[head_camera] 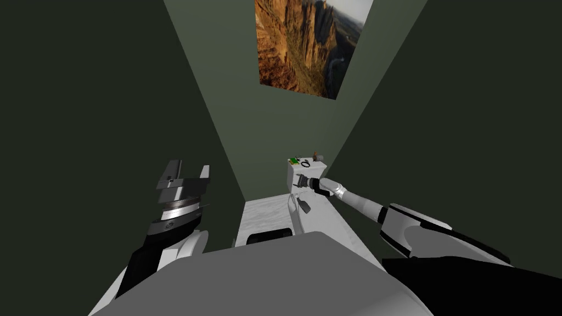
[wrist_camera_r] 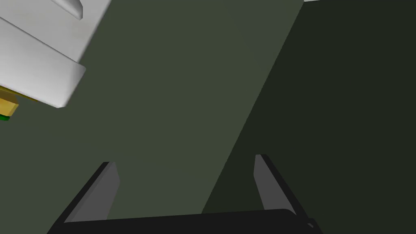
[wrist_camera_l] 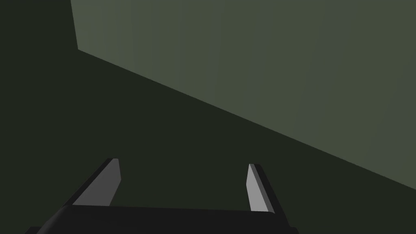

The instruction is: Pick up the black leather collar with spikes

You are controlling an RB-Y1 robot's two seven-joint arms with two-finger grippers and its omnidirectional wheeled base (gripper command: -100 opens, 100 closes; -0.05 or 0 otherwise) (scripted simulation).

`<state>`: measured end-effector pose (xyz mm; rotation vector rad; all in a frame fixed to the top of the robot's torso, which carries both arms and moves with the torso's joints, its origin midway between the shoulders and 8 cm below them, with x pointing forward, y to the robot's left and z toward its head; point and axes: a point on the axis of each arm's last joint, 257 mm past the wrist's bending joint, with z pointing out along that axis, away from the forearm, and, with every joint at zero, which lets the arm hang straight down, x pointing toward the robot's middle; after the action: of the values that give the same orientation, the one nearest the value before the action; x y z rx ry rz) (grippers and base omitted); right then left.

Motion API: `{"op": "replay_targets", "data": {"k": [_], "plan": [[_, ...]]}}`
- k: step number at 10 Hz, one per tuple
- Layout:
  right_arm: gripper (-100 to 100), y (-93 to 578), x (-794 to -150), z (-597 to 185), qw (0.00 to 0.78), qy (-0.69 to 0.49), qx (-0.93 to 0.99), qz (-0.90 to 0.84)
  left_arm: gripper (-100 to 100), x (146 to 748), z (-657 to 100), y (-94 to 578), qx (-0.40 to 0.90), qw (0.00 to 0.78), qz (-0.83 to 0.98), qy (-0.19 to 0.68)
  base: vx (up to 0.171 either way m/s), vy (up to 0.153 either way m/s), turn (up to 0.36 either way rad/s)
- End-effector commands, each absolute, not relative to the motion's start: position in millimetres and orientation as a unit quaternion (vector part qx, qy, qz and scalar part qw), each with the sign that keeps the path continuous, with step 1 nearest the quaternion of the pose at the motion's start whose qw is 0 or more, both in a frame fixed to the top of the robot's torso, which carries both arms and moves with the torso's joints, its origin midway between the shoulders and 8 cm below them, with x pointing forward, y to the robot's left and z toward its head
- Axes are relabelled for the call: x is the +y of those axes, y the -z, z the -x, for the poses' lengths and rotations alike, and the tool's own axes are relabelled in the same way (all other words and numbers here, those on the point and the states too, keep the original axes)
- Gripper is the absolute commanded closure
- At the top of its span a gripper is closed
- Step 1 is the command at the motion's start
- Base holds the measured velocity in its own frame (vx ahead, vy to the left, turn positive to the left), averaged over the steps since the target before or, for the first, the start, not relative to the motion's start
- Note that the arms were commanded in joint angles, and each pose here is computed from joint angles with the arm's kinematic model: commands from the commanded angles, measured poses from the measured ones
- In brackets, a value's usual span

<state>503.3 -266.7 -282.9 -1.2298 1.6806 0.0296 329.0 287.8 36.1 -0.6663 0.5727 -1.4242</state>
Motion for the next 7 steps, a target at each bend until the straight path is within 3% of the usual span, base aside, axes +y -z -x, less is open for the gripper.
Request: {"op": "replay_targets", "data": {"k": [1,7], "plan": [[-100,290,-293,-510,0.489,0.023,0.699,0.52,0,288,-329,-36,0.254,0.67,0.296,0.632,-0.001,0.031,0.021],[-100,285,-413,-538,0.414,0.18,0.687,0.569,0,288,-329,-36,0.254,0.67,0.296,0.632,0.014,0.03,0.035]]}}
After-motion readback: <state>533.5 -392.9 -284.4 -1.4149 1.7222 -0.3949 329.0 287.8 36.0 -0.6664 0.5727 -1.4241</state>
